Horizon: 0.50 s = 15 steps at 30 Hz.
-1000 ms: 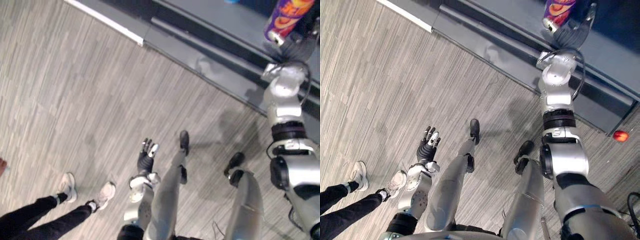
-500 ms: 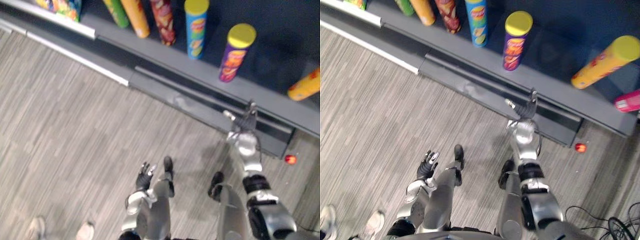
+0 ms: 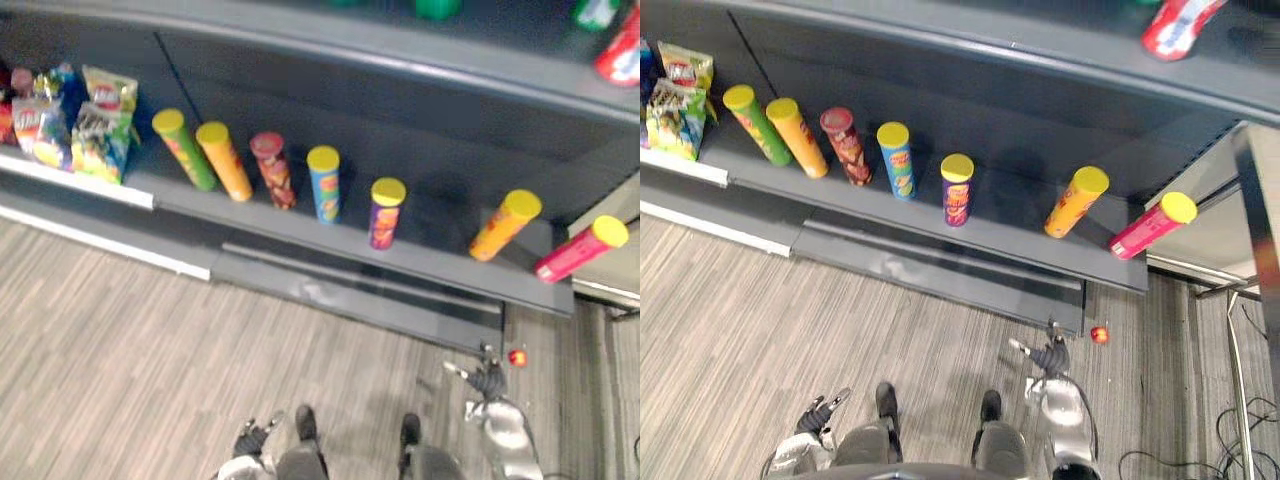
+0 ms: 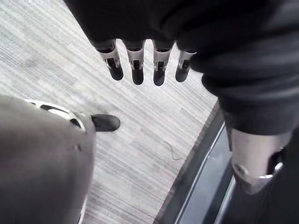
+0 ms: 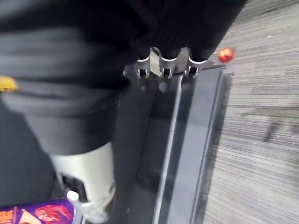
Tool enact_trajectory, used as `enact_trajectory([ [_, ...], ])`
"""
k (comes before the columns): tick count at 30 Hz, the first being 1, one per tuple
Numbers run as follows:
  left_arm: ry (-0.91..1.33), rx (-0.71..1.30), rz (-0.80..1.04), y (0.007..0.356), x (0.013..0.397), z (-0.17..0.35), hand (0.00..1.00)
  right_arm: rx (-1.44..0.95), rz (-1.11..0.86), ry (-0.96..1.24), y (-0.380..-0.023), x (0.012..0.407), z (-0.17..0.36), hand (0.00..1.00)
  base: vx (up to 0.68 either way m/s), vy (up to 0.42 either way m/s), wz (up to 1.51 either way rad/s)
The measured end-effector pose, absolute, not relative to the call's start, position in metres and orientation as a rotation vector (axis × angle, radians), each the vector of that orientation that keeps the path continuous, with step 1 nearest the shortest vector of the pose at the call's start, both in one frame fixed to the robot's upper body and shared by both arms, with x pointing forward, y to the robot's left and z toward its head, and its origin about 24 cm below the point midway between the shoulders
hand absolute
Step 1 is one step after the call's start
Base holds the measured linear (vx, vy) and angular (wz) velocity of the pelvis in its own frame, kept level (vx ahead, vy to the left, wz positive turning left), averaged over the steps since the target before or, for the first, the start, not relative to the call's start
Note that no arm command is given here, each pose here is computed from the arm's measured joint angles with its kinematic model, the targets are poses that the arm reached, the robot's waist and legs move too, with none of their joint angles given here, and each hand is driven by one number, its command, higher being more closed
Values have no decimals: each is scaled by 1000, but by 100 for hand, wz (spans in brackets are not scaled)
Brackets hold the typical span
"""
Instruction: Put the gum and the chips on the shelf.
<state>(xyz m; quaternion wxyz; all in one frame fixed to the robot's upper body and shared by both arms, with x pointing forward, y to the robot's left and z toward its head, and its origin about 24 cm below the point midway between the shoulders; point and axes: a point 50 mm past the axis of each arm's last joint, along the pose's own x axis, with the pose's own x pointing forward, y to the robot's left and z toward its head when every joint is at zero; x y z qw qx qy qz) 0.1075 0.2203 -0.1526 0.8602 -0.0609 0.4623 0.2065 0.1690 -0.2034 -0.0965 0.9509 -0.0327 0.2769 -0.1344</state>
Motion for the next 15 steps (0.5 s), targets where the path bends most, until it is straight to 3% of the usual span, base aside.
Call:
enact_trajectory([
  [5,1016,-161,454,221,90,-158,0,4,-288,848,-202,110,-140,0,36,18,-15],
  [10,1035,-257,521,215,79,-162,0,132,-462,1066,-211,59,-163,0,9,10,-10],
  [15,1044,-335,576,208,73,-165,0,214,-556,1150,-212,38,-169,0,2,7,-8],
])
